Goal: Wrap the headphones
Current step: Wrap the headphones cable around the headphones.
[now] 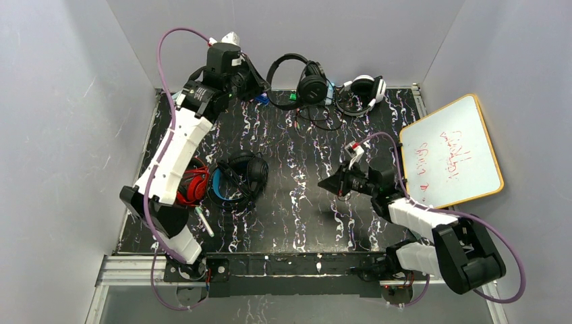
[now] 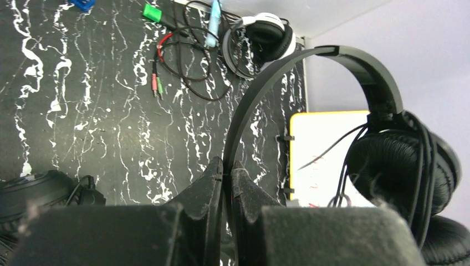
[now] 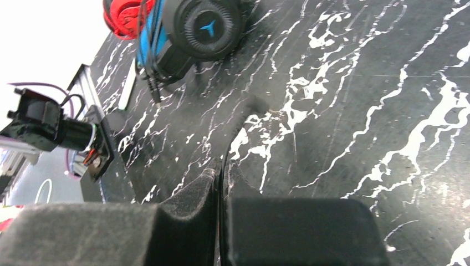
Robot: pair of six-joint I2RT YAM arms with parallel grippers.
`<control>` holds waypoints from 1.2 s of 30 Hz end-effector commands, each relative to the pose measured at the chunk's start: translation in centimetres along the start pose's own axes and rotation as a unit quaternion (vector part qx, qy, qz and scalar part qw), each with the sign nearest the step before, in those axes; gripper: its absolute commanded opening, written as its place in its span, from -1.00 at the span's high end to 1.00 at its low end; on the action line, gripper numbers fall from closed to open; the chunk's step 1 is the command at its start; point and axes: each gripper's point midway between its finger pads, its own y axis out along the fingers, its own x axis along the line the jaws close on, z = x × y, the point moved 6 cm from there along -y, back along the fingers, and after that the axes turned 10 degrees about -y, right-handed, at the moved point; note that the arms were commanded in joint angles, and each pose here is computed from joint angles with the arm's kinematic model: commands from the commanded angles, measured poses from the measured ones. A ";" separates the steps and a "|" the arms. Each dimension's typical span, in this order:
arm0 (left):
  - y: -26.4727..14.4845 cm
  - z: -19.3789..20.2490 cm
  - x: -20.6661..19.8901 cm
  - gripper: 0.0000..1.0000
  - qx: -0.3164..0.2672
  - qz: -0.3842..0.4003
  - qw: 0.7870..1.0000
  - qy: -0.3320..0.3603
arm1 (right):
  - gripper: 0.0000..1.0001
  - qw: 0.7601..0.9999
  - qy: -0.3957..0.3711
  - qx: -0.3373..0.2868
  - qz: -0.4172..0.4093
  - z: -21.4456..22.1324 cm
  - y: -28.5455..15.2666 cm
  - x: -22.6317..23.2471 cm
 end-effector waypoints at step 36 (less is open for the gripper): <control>14.4 0.9 9.5 1.00 -0.088 -0.229 0.966 -0.079 | 0.97 0.931 -0.158 0.008 -0.329 -8.6 1.2 19.9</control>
